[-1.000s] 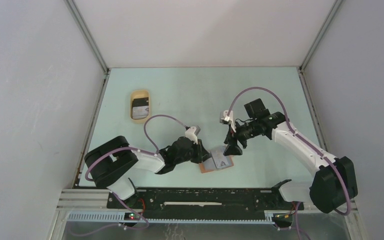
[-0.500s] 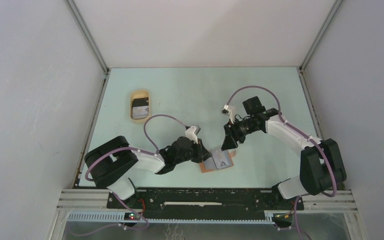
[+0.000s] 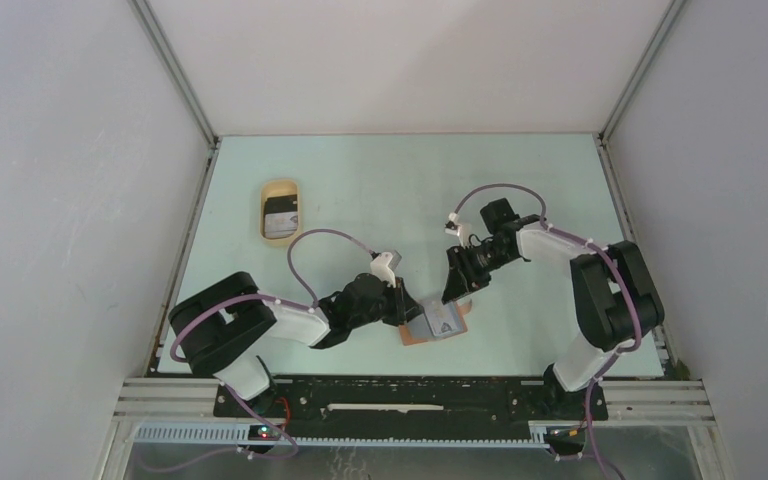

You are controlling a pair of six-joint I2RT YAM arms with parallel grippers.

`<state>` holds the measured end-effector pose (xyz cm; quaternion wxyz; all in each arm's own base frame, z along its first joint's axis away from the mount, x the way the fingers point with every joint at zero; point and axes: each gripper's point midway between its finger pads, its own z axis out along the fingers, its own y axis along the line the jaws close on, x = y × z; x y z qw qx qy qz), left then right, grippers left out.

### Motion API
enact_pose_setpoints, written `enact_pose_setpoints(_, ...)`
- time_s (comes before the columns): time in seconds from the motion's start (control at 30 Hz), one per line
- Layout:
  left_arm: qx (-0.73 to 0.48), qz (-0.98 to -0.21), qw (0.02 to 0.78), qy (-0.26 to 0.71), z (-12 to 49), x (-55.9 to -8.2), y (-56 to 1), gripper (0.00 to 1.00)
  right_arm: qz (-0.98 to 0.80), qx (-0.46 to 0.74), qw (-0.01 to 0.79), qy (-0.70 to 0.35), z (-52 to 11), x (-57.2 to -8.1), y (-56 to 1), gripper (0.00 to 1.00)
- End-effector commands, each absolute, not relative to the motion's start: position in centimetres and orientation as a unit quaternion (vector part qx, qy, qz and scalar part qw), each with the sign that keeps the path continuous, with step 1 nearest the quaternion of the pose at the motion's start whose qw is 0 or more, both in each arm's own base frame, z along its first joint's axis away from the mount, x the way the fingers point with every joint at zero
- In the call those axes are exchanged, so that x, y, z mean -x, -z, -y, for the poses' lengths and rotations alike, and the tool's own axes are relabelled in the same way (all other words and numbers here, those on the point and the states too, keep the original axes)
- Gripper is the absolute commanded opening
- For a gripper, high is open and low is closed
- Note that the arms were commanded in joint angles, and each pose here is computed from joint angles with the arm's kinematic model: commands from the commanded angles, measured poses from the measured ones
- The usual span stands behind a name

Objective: Put the credit cards into the card holder
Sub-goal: Open the card holder at the center of the board.

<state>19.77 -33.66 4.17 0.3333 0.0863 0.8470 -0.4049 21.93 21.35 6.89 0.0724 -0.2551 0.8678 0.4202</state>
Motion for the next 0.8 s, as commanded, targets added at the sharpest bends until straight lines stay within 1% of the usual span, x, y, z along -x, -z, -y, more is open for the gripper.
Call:
enact_pose_setpoints(0.0, -0.09, -0.844, 0.346, 0.399, 33.3, -19.9, -4.0, 0.18, -0.876, 0.219, 0.062, -0.425, -21.7, -23.2, -7.0, 0.52)
enact_pose_setpoints(0.43, -0.087, -0.849, 0.34, 0.396, 33.4, -19.9, -3.4, 0.17, -0.886, 0.186, 0.016, -0.425, -21.4, -22.8, -4.9, 0.52)
enact_pose_setpoints(0.77, -0.087, -0.849, 0.339, 0.395, 33.4, -19.9, -3.3, 0.16, -0.894, 0.178, 0.004, -0.412, -21.0, -22.8, -3.8, 0.53)
